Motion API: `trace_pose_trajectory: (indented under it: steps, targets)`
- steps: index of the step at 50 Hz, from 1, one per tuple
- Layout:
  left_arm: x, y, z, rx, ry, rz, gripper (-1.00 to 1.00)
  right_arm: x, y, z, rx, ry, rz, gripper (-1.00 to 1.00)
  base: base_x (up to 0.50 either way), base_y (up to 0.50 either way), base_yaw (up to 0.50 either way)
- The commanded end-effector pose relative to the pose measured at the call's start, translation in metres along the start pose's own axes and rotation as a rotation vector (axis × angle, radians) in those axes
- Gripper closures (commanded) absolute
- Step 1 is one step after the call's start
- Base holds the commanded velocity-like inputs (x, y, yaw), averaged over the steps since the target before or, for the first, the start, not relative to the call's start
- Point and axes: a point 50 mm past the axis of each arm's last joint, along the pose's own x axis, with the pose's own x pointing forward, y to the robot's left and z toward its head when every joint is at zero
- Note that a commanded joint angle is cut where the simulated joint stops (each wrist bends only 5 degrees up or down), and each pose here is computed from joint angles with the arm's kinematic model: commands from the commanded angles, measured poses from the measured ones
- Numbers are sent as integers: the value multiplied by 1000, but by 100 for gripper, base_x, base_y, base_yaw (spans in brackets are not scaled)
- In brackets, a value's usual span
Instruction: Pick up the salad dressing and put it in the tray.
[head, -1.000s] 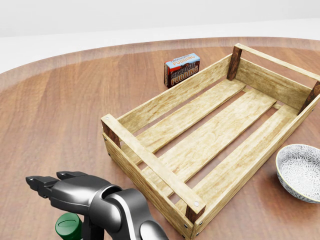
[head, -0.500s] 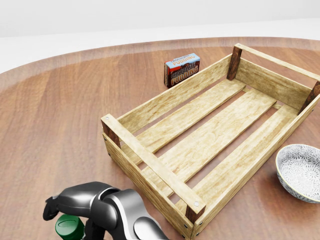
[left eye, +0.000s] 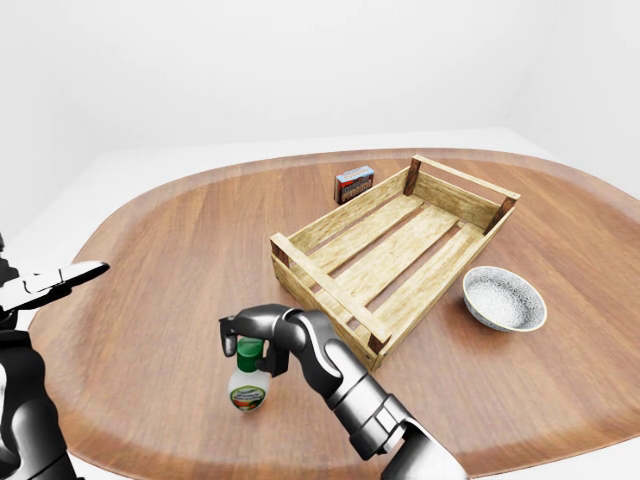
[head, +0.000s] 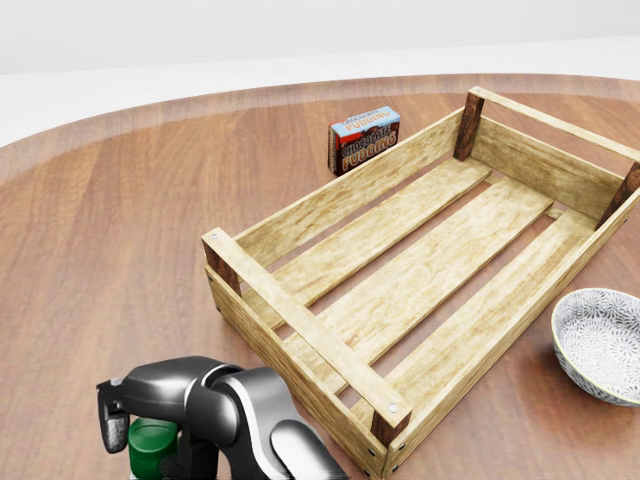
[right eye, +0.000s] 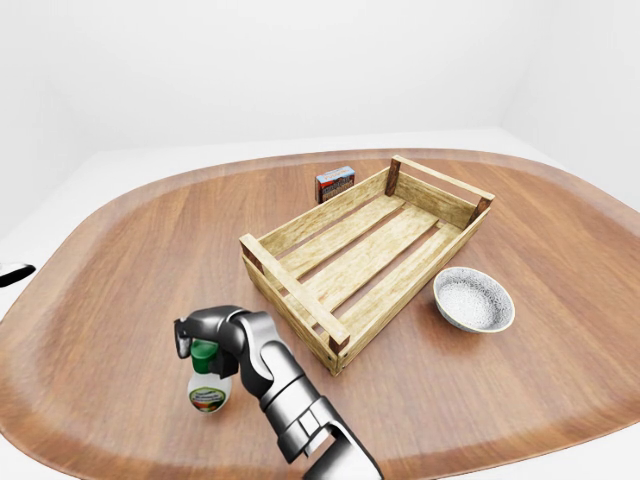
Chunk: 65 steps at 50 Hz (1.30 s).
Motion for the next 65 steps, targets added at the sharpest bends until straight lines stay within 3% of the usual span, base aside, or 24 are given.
trace_pose_trajectory:
  steps: [1, 10, 32, 47, 65]
  targets:
    - [0, -2, -3, 3, 9, -4, -100, -10, -30, 9, -59, -9, -100, 100, 0, 0, 0]
    - [-1, -4, -4, 4, 13, -11, -100, -39, -81, 54, -250, -189, -219, 100, 0, 0, 0]
    - [-1, -4, -6, 5, 22, -17, -100, -101, -190, 103, -296, -267, -485, 100, 0, 0, 0]
    - [-1, -4, -5, 6, 18, -17, -100, -134, -236, 70, -254, -124, -568, 100, 0, 0, 0]
    - [-1, -6, -8, 8, 29, -21, -100, -156, -240, 17, -261, 43, -623, 100, 0, 0, 0]
